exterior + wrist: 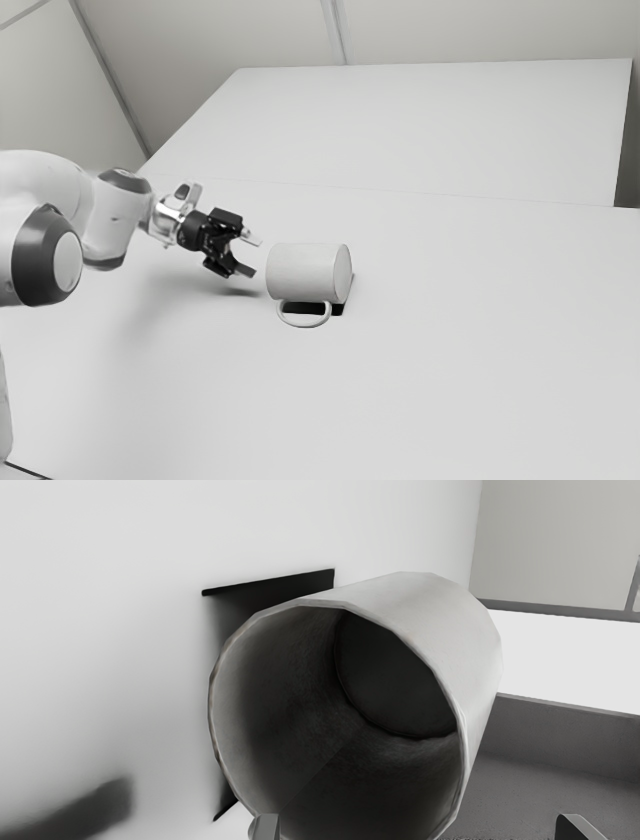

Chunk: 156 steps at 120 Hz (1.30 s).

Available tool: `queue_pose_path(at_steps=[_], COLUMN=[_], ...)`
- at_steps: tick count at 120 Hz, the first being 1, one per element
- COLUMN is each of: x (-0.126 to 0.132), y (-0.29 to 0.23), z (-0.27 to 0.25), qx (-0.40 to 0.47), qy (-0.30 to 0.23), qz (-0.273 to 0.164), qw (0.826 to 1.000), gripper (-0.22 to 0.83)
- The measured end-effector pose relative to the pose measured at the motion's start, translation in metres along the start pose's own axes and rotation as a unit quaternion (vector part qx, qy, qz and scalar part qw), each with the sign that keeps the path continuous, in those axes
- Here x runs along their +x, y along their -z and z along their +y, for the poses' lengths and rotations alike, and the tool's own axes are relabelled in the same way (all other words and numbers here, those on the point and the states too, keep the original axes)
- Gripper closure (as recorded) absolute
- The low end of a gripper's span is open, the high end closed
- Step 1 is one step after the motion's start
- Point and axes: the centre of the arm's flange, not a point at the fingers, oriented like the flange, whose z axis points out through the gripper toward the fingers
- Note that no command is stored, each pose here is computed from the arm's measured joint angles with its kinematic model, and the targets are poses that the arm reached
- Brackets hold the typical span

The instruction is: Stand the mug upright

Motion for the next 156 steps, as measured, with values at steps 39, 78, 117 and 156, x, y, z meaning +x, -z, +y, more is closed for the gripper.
queue_pose_path(at_steps=[39,78,117,156], x=[0.004,0.007,0.008,0.012], y=[-0.034,-0.053,-0.057,-0.065], z=[0.005,0.005,0.008,0.019], qx=[-0.044,-0.069,-0.072,-0.080], qy=[-0.055,-0.083,-0.105,-0.125], qz=[-0.003,0.003,0.007,0.007], qw=[0.998,0.994,0.992,0.989], gripper=[0.00,0.07,0.41,0.68])
